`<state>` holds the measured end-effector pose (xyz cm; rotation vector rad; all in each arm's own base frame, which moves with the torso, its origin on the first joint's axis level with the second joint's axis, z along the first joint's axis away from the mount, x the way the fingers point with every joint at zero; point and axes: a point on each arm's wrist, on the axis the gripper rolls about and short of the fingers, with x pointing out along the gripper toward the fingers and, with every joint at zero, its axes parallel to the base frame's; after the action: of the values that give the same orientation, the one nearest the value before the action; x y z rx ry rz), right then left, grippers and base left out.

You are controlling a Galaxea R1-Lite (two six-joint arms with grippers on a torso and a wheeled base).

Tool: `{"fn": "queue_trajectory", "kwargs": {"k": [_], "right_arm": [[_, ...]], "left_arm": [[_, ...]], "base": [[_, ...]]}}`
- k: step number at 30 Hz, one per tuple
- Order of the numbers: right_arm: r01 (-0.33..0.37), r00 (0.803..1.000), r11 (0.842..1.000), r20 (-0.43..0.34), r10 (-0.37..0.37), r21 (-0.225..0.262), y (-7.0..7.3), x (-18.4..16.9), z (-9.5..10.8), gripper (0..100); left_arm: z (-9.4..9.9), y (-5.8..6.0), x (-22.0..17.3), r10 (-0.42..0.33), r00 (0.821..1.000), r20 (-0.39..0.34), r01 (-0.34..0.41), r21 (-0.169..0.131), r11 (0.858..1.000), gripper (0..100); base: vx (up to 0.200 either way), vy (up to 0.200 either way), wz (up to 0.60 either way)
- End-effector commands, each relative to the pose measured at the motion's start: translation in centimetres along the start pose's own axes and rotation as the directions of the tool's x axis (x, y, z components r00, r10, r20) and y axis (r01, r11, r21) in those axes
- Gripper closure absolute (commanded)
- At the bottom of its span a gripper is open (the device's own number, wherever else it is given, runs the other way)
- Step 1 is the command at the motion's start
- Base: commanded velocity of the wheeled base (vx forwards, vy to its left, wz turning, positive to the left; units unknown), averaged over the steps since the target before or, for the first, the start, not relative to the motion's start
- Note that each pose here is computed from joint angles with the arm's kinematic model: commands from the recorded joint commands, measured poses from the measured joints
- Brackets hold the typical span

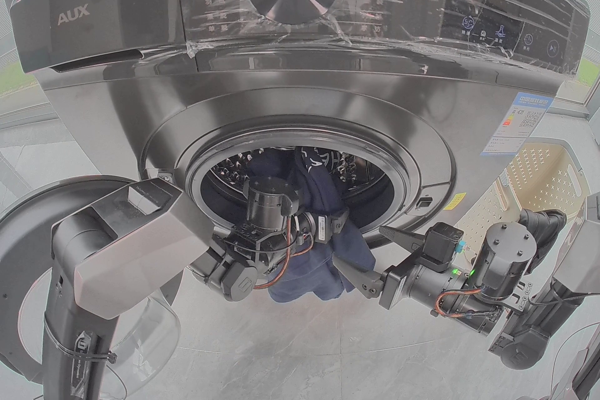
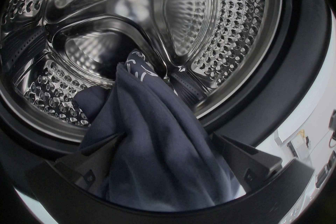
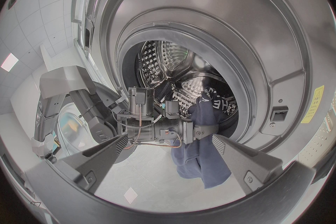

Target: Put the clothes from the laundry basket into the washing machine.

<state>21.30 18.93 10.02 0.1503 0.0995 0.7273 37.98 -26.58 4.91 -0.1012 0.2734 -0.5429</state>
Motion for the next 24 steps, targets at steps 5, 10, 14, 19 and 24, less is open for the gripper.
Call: {"fn": "queue_trajectory", "kwargs": {"k": [5,10,14,19,24], "right_arm": [[-0.001,1.0,1.0,0.0,0.001,0.0,0.0,0.0,0.0,0],[-0.001,1.0,1.0,0.0,0.001,0.0,0.0,0.0,0.0,0],[-0.001,1.0,1.0,0.0,0.001,0.0,0.0,0.0,0.0,0],[-0.001,1.0,1.0,0.001,0.001,0.0,0.0,0.0,0.0,0],[0.001,1.0,1.0,-0.001,-0.001,0.0,0.0,0.0,-0.1,0]], "left_arm": [[-2.2,0.3,0.3,-0.004,0.999,-0.053,0.004,0.007,1.0,100],[-2.1,0.5,0.9,-0.008,1.0,-0.012,0.008,-0.003,1.0,100],[-0.6,0.8,2.2,0.008,0.996,0.089,-0.006,-0.02,1.0,100],[2.4,1.5,3.4,0.063,0.974,0.217,-0.047,-0.075,0.996,100],[6.2,2.8,4.8,0.132,0.914,0.385,-0.078,-0.152,0.985,100]], "base": [[0.0,0.0,0.0],[0.0,0.0,0.0],[0.0,0.0,0.0],[0.0,0.0,0.0],[0.0,0.0,0.0]]}}
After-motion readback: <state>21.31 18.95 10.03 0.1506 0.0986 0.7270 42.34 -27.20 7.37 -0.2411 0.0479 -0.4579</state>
